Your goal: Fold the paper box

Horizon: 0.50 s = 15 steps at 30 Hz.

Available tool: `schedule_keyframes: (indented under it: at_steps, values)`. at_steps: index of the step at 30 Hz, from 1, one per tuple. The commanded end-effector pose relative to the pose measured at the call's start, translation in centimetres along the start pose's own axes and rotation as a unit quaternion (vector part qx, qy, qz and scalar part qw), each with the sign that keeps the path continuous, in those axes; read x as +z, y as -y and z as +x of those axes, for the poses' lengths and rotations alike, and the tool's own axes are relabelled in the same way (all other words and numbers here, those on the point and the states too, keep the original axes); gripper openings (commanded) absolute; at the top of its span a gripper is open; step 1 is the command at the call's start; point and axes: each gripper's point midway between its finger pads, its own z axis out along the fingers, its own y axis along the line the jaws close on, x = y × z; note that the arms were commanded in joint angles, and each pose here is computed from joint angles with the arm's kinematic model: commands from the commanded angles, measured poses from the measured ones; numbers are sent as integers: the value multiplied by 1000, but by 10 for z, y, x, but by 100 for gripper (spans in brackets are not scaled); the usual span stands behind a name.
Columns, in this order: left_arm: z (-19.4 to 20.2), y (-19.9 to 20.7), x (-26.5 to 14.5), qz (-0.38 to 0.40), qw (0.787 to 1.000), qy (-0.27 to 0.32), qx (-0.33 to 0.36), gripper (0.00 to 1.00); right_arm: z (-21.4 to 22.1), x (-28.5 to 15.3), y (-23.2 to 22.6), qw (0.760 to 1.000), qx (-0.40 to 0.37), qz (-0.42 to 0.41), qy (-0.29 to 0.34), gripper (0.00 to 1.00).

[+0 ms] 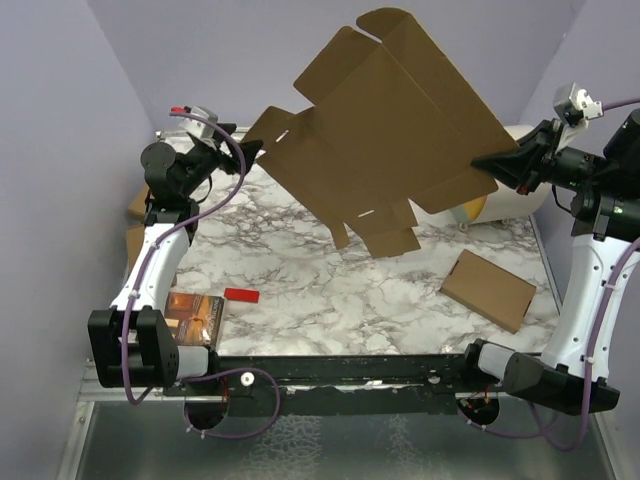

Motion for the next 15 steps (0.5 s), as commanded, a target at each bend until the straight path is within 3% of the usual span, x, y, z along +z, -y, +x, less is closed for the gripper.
schedule_keyframes:
  at_steps: [1,4,9,15]
  values:
    - [-24,5,11,29,998,30,37,67,-5,-1,-5,1000,-3,-19,3,1]
    - [-22,11,14,48,998,26,33,48,-3,0,-3,1000,4,-20,3,1]
    - [-14,23,10,69,997,19,40,1,2,1,3,999,33,-29,3,1]
    - [-6,30,2,65,995,17,78,0,17,3,4,987,138,-80,2,1]
